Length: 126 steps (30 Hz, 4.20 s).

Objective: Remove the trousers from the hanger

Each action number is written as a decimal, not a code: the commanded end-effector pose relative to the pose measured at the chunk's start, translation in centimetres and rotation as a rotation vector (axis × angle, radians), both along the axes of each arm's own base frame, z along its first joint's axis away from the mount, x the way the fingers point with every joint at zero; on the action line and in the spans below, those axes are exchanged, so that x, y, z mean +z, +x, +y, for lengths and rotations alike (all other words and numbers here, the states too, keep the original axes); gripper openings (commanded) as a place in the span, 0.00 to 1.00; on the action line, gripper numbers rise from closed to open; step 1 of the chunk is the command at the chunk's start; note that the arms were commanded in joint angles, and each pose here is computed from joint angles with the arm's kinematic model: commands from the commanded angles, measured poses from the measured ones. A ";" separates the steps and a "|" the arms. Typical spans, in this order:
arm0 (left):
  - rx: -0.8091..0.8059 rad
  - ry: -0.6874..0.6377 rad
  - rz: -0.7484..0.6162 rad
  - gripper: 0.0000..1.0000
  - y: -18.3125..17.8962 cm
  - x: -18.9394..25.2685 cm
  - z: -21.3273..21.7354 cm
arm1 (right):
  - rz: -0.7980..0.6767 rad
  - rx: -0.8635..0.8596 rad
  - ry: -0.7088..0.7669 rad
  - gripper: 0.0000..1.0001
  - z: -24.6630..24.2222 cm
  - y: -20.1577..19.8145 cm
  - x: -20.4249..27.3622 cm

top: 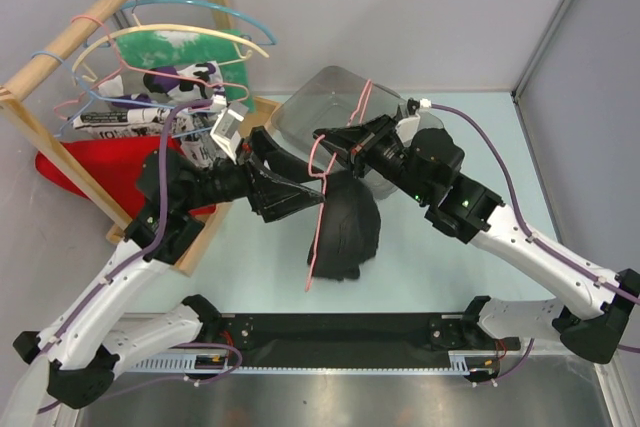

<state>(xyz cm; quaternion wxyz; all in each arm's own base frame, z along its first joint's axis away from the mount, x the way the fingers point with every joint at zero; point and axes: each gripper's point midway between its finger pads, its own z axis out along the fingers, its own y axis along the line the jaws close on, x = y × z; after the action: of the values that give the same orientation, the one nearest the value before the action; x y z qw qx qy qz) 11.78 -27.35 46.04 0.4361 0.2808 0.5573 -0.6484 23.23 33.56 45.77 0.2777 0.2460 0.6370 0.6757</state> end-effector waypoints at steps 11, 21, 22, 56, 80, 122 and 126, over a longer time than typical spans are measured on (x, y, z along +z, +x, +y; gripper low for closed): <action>0.049 -0.009 -0.024 0.74 2.0 1.1 -1.0 | -0.099 -0.070 0.151 0.00 -3.0 -0.5 5.5; 0.021 0.049 0.002 0.75 2.8 -0.3 -2.7 | -0.128 -0.083 0.226 0.00 -4.4 -0.9 7.3; 0.012 0.049 0.003 0.73 2.7 -0.1 -2.8 | -0.128 -0.083 0.228 0.00 -4.4 -0.9 7.3; 0.471 -0.084 0.306 0.00 8.8 7.2 -0.5 | -0.322 -0.020 -0.544 0.93 -10.2 -2.8 -7.9; 0.842 -0.120 0.275 0.00 13.7 11.4 4.0 | -1.068 0.294 -1.192 1.00 -3.3 -10.1 -13.7; 0.787 -0.173 0.313 0.00 10.5 11.0 6.0 | -1.033 -0.065 -1.221 0.84 -3.3 -8.7 -10.0; 0.799 -0.180 0.305 0.00 10.7 11.3 6.2 | -1.118 0.011 -1.161 0.87 -1.4 -10.4 -9.7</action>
<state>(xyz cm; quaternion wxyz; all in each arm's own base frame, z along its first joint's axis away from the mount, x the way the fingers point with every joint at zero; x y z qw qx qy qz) 23.69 -22.10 52.50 0.5670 -0.0767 0.6860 -0.4495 13.57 31.15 33.03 0.6106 -0.3274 0.6868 0.2196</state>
